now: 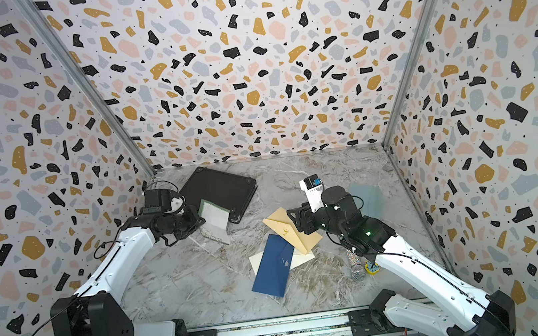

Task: Take the letter paper out of the envelope
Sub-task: Place the letter paper at the center of the board.

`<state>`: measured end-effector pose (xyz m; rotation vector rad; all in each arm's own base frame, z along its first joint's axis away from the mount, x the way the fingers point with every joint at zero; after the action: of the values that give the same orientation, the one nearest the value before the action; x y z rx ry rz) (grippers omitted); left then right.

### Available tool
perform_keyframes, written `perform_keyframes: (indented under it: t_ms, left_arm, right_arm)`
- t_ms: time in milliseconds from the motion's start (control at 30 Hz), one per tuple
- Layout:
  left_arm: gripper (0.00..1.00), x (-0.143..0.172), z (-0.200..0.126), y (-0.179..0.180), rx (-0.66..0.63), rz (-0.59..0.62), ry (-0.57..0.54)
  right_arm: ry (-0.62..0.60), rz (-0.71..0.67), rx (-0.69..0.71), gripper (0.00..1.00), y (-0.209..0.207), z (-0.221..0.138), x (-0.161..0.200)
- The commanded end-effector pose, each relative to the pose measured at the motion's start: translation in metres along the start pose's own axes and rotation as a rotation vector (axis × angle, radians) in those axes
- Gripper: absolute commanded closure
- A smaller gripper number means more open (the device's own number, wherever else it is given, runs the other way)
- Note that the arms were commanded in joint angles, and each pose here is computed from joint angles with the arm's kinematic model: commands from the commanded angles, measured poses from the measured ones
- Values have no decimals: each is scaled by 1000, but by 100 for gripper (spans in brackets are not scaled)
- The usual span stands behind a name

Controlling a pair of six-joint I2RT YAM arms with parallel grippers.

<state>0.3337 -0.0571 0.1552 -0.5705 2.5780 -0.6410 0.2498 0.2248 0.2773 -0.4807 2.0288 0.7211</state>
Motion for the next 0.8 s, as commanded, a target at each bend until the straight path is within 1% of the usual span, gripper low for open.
perform_keyframes:
  t_ms: [0,100,233,300,433,567,667,767]
  left_arm:
    - [100,-3,-4,45,-178,73,-24]
    - [100,-14,-1,75,-242,47,-8]
    - [100,-25,5,107,-353,73,39]
    - [100,-28,10,118,-384,76,52]
    - [100,-36,22,134,-443,100,56]
    - [100,-51,24,147,-531,138,37]
    - [100,-64,24,149,-558,179,22]
    - [100,-72,31,150,-566,202,32]
  right_arm:
    - [20,17,-28,37,5,1,5]
    - [26,29,-45,37,7,4,6]
    - [44,34,-48,37,7,9,11]
    - [53,36,-43,37,5,11,13]
    - [53,43,-42,37,6,14,11]
    - [64,44,-38,37,5,16,12]
    - [77,41,-33,37,4,17,15]
    - [88,37,-21,36,1,18,18]
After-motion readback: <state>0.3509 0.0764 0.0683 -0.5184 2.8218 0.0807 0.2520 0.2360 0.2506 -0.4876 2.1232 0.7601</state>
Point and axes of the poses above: each gripper's point midway between its finger pads, its own z axis out along the fingers, its own y axis along the line the jaws close on, x = y × z, the point moved 1 cm from there along -z, back along the fingers, and after that the axes turned 2 degrees about -z, right-handed, at the moved point
